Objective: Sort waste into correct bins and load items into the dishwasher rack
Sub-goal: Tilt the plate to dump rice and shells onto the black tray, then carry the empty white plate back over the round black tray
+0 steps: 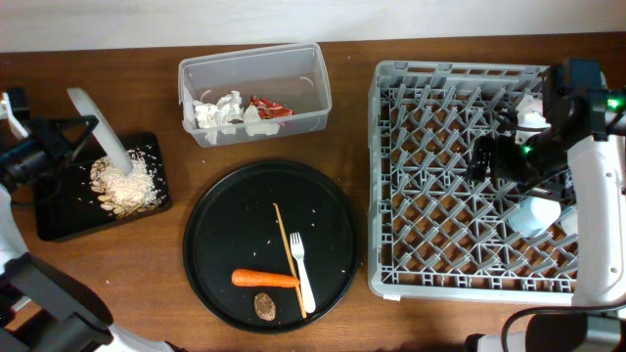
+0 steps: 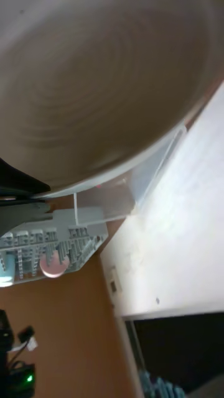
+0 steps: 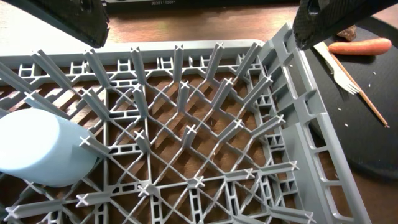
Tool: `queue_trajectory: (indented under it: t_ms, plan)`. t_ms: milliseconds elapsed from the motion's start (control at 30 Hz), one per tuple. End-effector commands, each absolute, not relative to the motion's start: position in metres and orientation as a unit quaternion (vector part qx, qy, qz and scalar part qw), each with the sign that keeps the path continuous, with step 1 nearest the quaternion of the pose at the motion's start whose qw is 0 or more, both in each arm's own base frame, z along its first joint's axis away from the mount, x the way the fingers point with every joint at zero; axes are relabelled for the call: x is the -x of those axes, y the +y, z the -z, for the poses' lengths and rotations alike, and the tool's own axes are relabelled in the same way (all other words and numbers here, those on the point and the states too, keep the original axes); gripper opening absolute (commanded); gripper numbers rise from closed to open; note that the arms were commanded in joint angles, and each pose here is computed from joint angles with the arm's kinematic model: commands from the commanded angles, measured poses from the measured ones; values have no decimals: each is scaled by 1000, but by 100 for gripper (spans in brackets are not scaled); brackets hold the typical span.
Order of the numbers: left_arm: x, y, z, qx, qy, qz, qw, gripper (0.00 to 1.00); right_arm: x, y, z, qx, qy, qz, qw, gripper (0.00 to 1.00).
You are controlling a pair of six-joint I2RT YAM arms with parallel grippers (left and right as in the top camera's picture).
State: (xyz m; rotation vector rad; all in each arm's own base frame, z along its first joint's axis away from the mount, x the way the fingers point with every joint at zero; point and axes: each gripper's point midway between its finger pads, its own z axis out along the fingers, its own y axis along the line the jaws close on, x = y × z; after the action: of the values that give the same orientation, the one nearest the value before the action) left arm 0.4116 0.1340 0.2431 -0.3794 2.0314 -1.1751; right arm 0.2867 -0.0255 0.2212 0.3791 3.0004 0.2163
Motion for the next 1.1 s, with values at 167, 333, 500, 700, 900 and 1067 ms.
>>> queue_trajectory:
  t_ms: [167, 333, 500, 700, 900, 1067]
  plan:
    - [-408, 134, -266, 143, 779, 473, 386, 0, -282, -25, -225, -125, 988, -70, 56, 98]
    - [-407, 140, -252, 172, 798, 444, 370, 0, -282, -25, -225, -125, 988, -70, 56, 98]
    - [-393, 89, -267, 107, 811, 455, 352, 0, -282, -25, -225, -125, 988, -70, 57, 98]
    - [-348, -21, -253, 0, 912, 339, 231, 0, -282, -25, -225, -125, 988, -70, 57, 98]
    - [-311, -118, -194, -136, 967, 185, 114, 0, -282, -25, -225, -125, 988, -70, 57, 98]
    - [-283, -194, -112, -217, 968, 110, 64, 0, -281, -25, -225, -125, 988, -70, 56, 99]
